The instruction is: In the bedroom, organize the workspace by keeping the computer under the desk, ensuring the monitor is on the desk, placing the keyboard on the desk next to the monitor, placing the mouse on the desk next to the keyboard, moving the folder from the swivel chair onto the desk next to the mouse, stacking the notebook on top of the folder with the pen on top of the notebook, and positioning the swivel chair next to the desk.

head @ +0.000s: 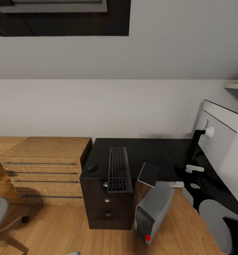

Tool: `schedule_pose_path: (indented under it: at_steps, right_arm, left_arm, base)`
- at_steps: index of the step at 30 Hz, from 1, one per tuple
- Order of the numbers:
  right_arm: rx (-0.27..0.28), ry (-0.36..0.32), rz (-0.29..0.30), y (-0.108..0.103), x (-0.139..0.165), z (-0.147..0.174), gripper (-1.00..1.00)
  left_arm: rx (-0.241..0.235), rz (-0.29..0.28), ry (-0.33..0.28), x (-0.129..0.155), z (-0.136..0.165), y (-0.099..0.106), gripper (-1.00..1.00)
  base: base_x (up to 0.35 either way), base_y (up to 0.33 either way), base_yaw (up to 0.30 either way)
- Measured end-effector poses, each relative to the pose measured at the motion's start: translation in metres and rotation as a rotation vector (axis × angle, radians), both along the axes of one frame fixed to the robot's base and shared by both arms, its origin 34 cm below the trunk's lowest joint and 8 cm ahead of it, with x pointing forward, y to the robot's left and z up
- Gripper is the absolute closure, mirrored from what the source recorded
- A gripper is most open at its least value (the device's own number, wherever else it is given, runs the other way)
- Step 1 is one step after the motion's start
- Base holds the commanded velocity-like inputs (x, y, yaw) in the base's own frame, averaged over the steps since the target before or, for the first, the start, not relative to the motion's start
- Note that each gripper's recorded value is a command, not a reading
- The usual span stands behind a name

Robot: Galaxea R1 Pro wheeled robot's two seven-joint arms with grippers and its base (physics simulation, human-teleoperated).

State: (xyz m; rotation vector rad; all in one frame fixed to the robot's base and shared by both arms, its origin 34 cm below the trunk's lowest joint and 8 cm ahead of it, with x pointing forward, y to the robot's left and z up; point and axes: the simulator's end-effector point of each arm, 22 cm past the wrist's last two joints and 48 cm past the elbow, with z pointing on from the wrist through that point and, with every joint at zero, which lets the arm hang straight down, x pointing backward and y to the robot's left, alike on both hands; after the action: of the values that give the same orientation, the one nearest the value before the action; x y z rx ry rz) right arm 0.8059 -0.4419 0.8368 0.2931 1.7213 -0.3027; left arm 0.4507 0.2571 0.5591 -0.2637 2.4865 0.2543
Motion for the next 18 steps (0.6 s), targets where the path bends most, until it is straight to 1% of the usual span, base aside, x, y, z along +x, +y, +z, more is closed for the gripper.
schedule_pose_path:
  at_steps: [1, 3, 8, 11, 13, 14, 15, 18]
  right_arm:
    - [-0.002, -0.002, -0.007, -0.005, -0.001, 0.001, -1.0]
    - [-0.002, -0.002, -0.011, -0.006, -0.001, 0.001, -1.0]
    - [0.002, -0.001, -0.013, -0.005, -0.002, 0.0, -1.0]
    - [0.0, 0.003, -0.022, -0.012, -0.004, -0.001, -1.0]
    - [-0.005, 0.005, -0.04, -0.025, -0.007, 0.001, -1.0]
    - [-0.008, 0.003, -0.076, -0.048, -0.013, 0.004, -1.0]
    - [-0.004, 0.003, -0.098, -0.06, -0.017, 0.004, -1.0]
    - [0.023, 0.011, -0.137, -0.076, -0.026, -0.002, -1.0]
  left_arm:
    - [0.0, 0.0, 0.0, 0.0, 0.0, 0.0, -1.0]
    - [0.001, 0.0, 0.0, 0.0, 0.0, 0.0, -1.0]
    - [0.0, 0.003, -0.016, 0.003, 0.003, 0.001, -1.0]
    - [0.0, 0.006, -0.027, 0.005, 0.004, 0.001, -1.0]
    - [0.0, 0.008, -0.034, 0.006, 0.005, 0.002, -1.0]
    - [0.0, 0.01, -0.044, 0.008, 0.006, 0.002, -1.0]
    - [0.0, 0.011, -0.05, 0.009, 0.007, 0.002, -1.0]
    - [-0.001, 0.014, -0.063, 0.01, 0.008, 0.002, -1.0]
  base:
    - [0.0, 0.0, 0.0]
    - [0.0, 0.0, 0.0]
    - [0.0, 0.0, 0.0]
    - [0.0, 0.0, 0.0]
    - [0.0, 0.0, 0.0]
    - [0.0, 0.0, 0.0]
    - [0.0, 0.0, 0.0]
    - [0.002, 0.0, 0.0]
